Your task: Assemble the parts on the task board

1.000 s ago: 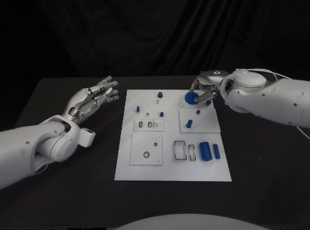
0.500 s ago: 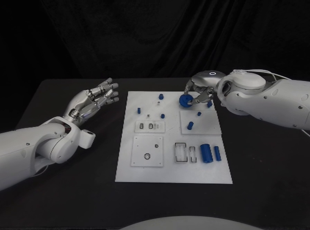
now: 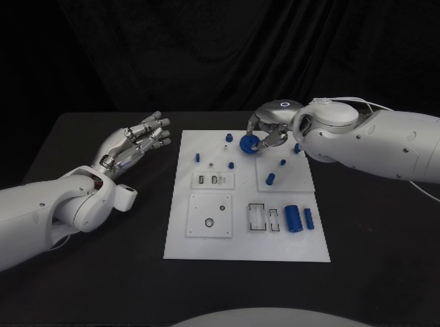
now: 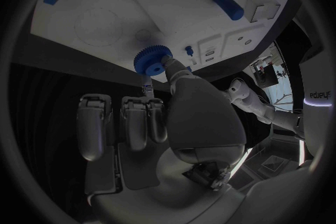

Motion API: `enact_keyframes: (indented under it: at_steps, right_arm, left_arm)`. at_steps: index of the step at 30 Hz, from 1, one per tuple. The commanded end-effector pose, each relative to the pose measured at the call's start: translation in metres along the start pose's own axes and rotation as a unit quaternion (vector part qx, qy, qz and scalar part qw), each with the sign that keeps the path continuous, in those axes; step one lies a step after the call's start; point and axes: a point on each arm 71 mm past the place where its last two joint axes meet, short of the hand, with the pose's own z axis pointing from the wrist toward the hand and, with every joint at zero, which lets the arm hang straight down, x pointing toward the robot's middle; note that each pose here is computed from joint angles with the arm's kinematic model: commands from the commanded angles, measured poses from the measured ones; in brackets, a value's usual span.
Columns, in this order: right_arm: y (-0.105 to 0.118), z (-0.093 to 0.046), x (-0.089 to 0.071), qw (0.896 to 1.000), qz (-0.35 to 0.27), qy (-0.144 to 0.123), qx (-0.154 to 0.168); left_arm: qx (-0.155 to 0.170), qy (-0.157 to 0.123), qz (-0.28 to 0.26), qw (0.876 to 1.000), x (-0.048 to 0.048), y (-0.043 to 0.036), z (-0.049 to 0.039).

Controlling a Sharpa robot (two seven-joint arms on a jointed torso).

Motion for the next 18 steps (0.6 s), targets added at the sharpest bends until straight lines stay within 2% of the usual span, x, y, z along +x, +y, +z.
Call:
enact_keyframes:
  at_steps: [1,8,18]
  right_arm:
    - [0.006,0.007,-0.002,1.0,-0.006,0.004,-0.008]
    - [0.021,0.024,-0.004,1.0,-0.012,0.007,-0.019]
    - [0.035,0.038,-0.006,0.999,-0.016,0.013,-0.027]
  left_arm:
    - [0.012,0.009,-0.003,1.0,0.0032,-0.001,0.0008]
    - [0.012,0.011,-0.005,1.0,0.0059,-0.0009,0.0029]
    - [0.012,0.012,-0.005,1.0,0.0066,-0.0007,0.0035]
